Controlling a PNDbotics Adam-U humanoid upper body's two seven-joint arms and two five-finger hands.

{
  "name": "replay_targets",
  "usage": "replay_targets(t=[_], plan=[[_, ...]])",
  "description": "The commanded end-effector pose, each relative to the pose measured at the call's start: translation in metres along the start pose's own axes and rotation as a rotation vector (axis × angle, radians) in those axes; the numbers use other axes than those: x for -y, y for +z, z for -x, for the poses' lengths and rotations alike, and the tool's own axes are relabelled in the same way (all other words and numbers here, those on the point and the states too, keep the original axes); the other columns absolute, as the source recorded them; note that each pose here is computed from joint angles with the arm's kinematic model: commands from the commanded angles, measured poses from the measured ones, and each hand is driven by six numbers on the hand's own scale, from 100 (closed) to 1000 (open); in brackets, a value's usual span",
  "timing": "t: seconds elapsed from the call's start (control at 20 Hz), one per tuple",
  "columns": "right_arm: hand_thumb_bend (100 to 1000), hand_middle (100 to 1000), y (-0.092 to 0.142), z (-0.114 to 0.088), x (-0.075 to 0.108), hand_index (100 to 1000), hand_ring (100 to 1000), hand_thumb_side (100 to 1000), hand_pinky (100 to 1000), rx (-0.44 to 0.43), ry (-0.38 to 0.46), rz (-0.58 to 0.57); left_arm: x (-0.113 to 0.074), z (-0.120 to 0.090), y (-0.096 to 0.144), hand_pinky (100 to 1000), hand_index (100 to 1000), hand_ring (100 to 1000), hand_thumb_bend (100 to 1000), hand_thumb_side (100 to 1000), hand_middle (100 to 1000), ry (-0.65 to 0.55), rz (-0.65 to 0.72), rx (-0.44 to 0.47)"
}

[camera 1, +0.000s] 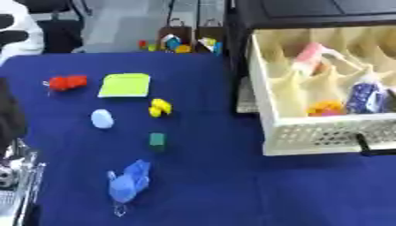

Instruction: Pick up objects from table and place into drawer.

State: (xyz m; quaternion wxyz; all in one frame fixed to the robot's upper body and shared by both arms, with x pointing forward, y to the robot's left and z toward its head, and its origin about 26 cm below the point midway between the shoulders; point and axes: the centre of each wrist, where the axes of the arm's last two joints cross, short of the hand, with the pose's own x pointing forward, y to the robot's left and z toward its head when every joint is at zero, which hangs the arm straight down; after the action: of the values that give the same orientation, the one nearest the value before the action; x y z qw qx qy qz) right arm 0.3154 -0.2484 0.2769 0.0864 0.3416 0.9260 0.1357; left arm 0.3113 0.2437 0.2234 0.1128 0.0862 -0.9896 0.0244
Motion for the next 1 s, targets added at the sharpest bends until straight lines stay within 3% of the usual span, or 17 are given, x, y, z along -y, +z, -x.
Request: replay_targets(t=[0.05, 0.25, 0.5, 0.75, 1.0], plan=[[100, 622, -0.008, 0.0, 0.001, 767, 626, 1000, 580, 0.037, -0.019, 0.025, 0.0, -0.003, -0.005, 623, 841, 682, 614, 970, 723, -0.006, 0.011, 0.019], [100, 622, -0.008, 0.001, 0.002, 767, 626, 1000, 580, 0.037, -0.019, 0.024, -0.004, -0.003, -0.005, 618, 862, 679, 681, 924, 725, -0.058, 0.055, 0.0], [100, 622, -0.008, 0.001, 0.002, 767, 626, 1000, 580, 0.038, -0.018, 0.019, -0.025, -0.002, -0.003, 620, 867, 685, 650, 882, 727, -0.218, 0.216, -0.067], [100, 622, -0.007, 0.001, 0.002, 767, 626, 1000, 580, 0.038, -0.02, 0.01, -0.038, 0.006, -0.008, 650, 886, 721, 587, 922, 747, -0.375, 0.431, -0.136], [100, 622, -0.005, 0.0, 0.002, 766, 626, 1000, 580, 0.034, -0.025, 0.004, -0.038, 0.009, -0.014, 681, 919, 758, 571, 962, 774, -0.501, 0.663, -0.18]])
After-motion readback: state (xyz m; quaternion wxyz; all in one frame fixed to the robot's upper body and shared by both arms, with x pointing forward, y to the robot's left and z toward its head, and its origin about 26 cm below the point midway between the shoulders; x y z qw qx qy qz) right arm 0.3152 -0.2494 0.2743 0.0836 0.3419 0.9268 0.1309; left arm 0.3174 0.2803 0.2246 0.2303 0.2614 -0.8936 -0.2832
